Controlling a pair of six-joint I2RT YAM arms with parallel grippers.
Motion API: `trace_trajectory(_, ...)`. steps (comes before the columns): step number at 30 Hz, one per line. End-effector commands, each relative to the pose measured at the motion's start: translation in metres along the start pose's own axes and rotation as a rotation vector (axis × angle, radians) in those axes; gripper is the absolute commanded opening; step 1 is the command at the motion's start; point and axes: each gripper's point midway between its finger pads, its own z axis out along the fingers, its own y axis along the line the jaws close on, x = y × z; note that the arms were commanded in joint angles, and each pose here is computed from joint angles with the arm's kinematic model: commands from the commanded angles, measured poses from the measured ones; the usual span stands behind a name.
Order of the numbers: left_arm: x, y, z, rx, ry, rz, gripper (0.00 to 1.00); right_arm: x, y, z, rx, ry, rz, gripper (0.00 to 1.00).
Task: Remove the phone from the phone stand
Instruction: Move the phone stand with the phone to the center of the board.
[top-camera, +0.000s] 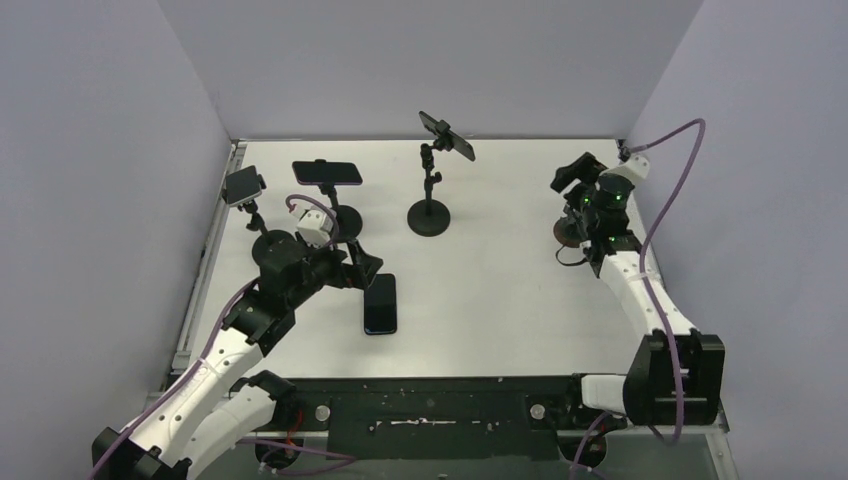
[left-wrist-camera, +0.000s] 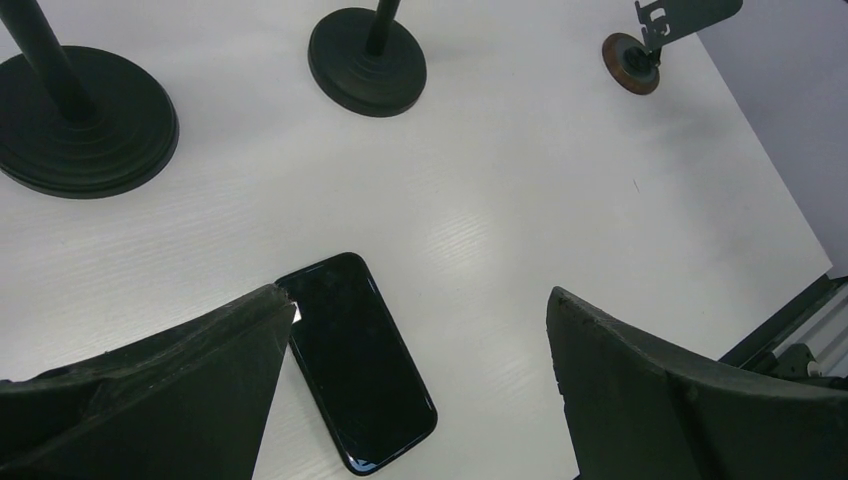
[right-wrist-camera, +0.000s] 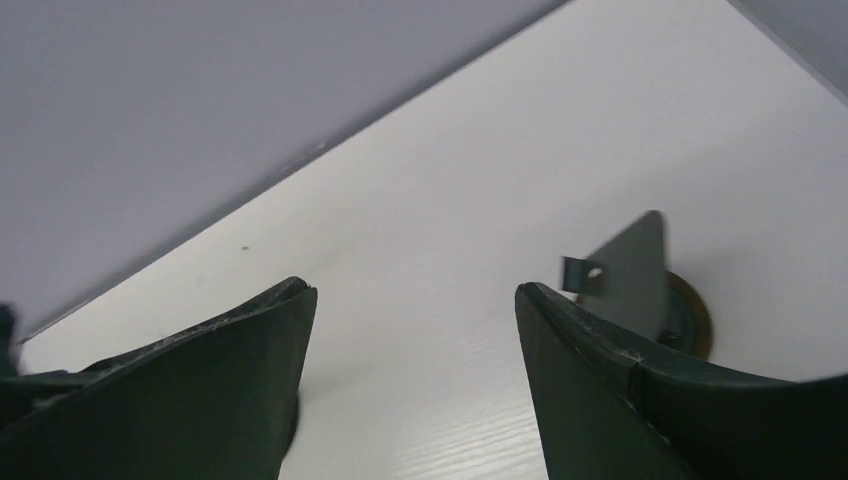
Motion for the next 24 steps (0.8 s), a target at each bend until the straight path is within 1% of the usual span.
trace_trajectory(1, -0.034, -0.004, -0.007, -0.011, -0.095, 0.016, 0.97, -0.018, 0.084, -0.057, -0.161, -0.098, -0.078, 0.75)
trace_trajectory(4, -0.045, -0.005, -0.004, -0.016, -0.157, -0.027, 0.98, 0.006, 0.121, -0.100, -0.310, -0.081, -0.081, 0.74)
trace_trajectory(6, -0.066, -0.015, -0.001, 0.024, -0.234, -0.050, 0.97, 0.035, 0.136, -0.123, -0.390, -0.029, -0.095, 0.73)
trace_trajectory(7, -0.078, -0.018, 0.001, 0.030, -0.275, -0.070, 0.97, 0.044, 0.139, -0.132, -0.412, -0.007, -0.100, 0.73)
trace_trajectory(9, -0.097, -0.026, 0.010, 0.047, -0.308, -0.082, 0.97, 0.064, 0.140, -0.147, -0.432, 0.049, -0.124, 0.73)
trace_trajectory(11, -0.110, -0.033, 0.023, 0.054, -0.297, -0.065, 0.97, 0.080, 0.134, -0.156, -0.429, 0.102, -0.154, 0.73)
trace_trajectory(14, -0.123, -0.050, 0.046, 0.106, -0.261, 0.004, 0.98, 0.103, 0.119, -0.168, -0.406, 0.183, -0.199, 0.73)
trace_trajectory(15, -0.124, -0.054, 0.053, 0.118, -0.260, 0.026, 0.97, 0.106, 0.117, -0.171, -0.411, 0.196, -0.202, 0.76)
trace_trajectory(18, -0.140, -0.063, 0.060, 0.165, -0.336, 0.081, 0.97, 0.116, 0.108, -0.183, -0.446, 0.214, -0.213, 0.79)
trace_trajectory(20, -0.154, -0.061, 0.063, 0.152, -0.388, 0.112, 0.98, 0.115, 0.098, -0.187, -0.428, 0.204, -0.183, 0.81)
trace_trajectory(21, -0.161, -0.059, 0.065, 0.134, -0.397, 0.151, 0.98, 0.114, 0.095, -0.192, -0.437, 0.199, -0.172, 0.82)
trace_trajectory(22, -0.165, -0.058, 0.070, 0.130, -0.384, 0.186, 0.97, 0.113, 0.095, -0.197, -0.458, 0.201, -0.179, 0.82)
trace_trajectory(24, -0.163, -0.063, 0.083, 0.168, -0.318, 0.269, 0.97, 0.115, 0.097, -0.209, -0.514, 0.221, -0.214, 0.83)
